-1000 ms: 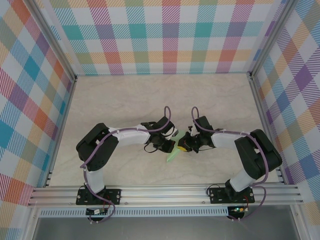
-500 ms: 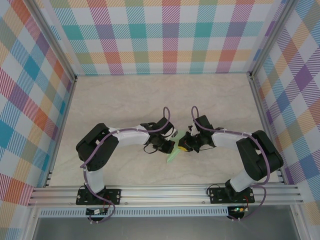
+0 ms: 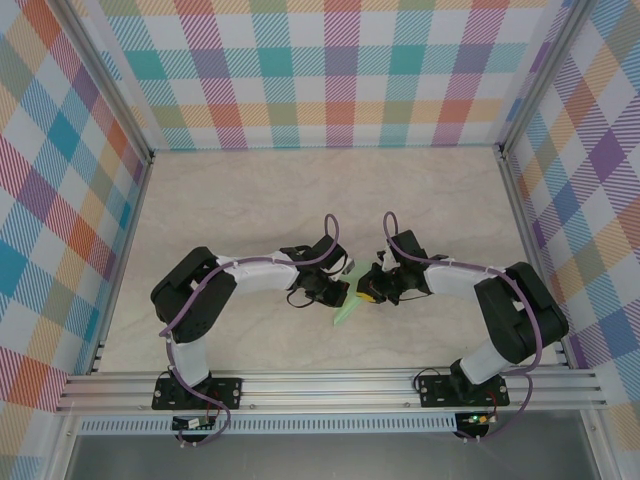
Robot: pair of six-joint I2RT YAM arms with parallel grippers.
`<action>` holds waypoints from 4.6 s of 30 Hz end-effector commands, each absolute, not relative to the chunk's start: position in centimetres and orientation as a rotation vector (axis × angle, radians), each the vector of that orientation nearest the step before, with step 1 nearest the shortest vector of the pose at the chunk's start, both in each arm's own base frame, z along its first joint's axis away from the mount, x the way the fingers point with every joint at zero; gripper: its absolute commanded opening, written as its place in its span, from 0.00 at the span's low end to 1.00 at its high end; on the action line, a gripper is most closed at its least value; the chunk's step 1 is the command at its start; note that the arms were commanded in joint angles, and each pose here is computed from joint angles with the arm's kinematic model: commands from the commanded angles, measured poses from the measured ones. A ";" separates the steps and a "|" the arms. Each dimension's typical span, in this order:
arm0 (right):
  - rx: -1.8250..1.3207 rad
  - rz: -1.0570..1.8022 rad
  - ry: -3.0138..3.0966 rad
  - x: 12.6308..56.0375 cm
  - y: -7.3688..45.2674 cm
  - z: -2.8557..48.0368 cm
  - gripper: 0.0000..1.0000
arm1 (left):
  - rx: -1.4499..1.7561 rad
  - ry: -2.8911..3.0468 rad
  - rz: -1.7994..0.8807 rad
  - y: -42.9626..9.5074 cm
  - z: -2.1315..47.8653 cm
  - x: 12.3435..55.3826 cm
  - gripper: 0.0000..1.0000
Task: Fold a paper plane with a square sheet of paper (pick it up from the middle)
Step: Third fold the triangle at the center of the table.
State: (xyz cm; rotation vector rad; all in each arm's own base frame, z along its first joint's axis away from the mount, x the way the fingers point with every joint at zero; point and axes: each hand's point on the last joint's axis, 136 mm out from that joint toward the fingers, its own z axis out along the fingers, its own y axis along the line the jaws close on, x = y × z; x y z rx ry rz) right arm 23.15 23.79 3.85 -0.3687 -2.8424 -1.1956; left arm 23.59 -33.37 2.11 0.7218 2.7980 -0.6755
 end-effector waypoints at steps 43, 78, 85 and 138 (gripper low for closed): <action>-0.294 -1.135 -2.883 23.7 23.2 1.9 0.10 | 0.675 2.848 -0.605 -31.4 1.4 23.0 0.02; -0.321 -1.146 -2.929 24.6 21.2 1.8 0.07 | 0.669 2.857 -0.593 -31.1 1.1 22.9 0.02; -0.276 -1.351 -2.897 24.2 22.3 5.6 0.09 | 0.670 2.859 -0.594 -31.1 1.0 22.8 0.02; -0.314 -1.197 -2.878 19.6 24.6 0.1 0.04 | 0.685 2.888 -0.604 -31.2 0.4 22.5 0.02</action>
